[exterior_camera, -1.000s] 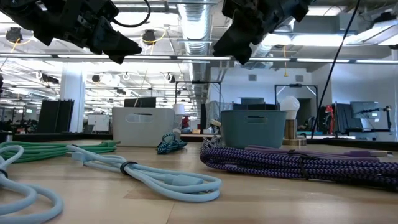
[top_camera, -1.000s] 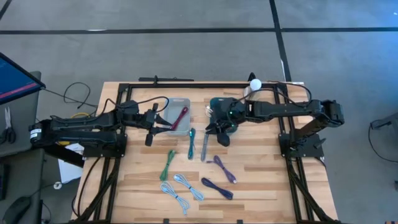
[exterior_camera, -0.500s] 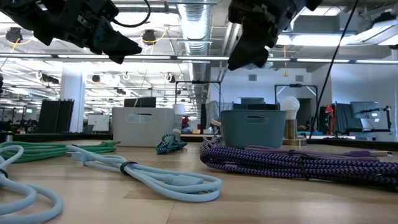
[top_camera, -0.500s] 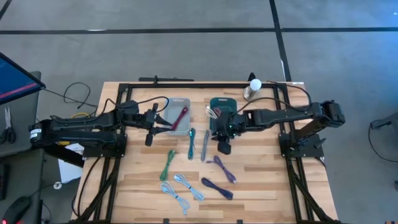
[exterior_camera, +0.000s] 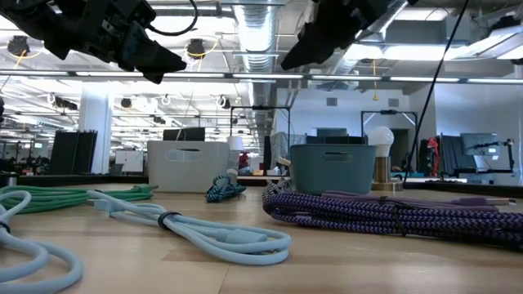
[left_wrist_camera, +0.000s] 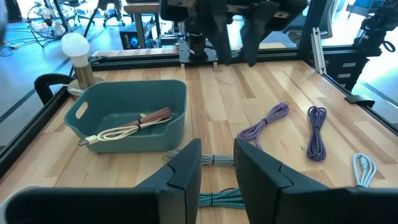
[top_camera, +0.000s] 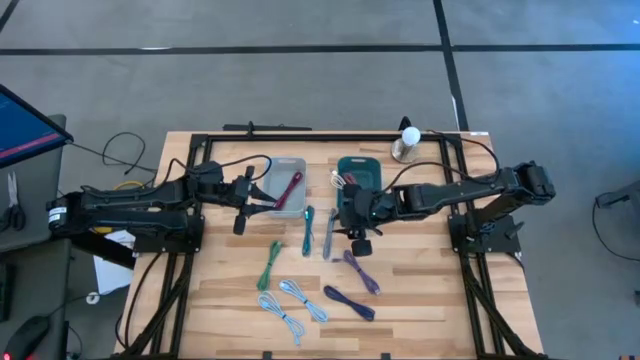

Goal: Pick & Place USB Port
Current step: Put the white patterned charger cable into the white bin

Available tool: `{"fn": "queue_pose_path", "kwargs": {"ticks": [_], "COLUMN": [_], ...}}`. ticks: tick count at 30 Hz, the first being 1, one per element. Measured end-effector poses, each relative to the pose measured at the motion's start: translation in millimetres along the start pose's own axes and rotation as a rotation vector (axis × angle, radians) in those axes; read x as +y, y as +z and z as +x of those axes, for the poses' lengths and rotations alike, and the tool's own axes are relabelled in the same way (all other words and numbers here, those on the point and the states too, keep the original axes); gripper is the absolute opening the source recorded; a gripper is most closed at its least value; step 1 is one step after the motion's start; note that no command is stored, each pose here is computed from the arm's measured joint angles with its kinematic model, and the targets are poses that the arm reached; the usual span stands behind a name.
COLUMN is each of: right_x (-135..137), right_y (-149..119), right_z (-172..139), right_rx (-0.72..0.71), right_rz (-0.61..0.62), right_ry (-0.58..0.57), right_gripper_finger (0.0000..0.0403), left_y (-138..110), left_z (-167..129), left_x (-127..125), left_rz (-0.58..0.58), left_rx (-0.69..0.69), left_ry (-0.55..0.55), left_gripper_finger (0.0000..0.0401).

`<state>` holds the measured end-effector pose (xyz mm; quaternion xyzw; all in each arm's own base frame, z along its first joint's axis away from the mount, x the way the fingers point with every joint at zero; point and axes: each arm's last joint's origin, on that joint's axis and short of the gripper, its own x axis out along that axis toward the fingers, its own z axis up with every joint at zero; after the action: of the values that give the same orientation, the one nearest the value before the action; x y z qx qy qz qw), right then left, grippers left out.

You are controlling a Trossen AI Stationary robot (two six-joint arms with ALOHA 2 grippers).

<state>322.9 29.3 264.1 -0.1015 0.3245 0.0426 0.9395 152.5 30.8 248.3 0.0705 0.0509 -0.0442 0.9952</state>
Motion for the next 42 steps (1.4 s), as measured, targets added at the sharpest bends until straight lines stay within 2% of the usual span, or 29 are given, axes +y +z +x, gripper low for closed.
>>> {"fn": "queue_pose_path", "kwargs": {"ticks": [6, 10, 14, 19, 24, 28, 34, 42], "right_x": [-1.6, 2.0, 6.7, 5.3, 8.6, 10.8, 10.5, 2.0], "right_y": [-3.1, -17.6, -36.3, -34.6, -36.8, -41.8, -40.6, -39.1], "right_z": [1.8, 28.4, 64.1, 85.4, 101.0, 113.2, 129.2, 130.0], "right_rx": [0.03, 0.122, 0.249, 0.319, 0.426, 0.519, 0.522, 0.497], "right_rz": [-0.082, -0.095, -0.18, -0.243, -0.318, -0.378, -0.395, -0.401], "right_ry": [-0.016, 0.002, -0.005, -0.013, 0.108, 0.161, 0.165, 0.157], "right_gripper_finger": [0.0169, 0.0185, 0.0193, 0.0185, 0.0176, 0.0179, 0.0178, 0.0152], "left_y": [0.1, 0.1, 0.0, -0.6, -1.4, -1.6, -1.6, -1.7], "left_z": [0.0, 0.0, 0.1, 0.9, 2.0, 2.0, 2.0, 2.0], "left_x": [0.1, 0.0, 0.1, 0.3, 0.9, 1.5, 1.5, 1.5], "left_rz": [0.0, 0.0, 0.0, -0.003, -0.004, -0.005, -0.004, -0.004], "left_rx": [0.0, 0.0, 0.0, 0.006, 0.014, 0.019, 0.019, 0.019], "left_ry": [0.0, 0.0, 0.0, -0.001, 0.012, 0.033, 0.035, 0.034], "left_gripper_finger": [0.0095, 0.0095, 0.0095, 0.0095, 0.0095, 0.0095, 0.0095, 0.0095]}}
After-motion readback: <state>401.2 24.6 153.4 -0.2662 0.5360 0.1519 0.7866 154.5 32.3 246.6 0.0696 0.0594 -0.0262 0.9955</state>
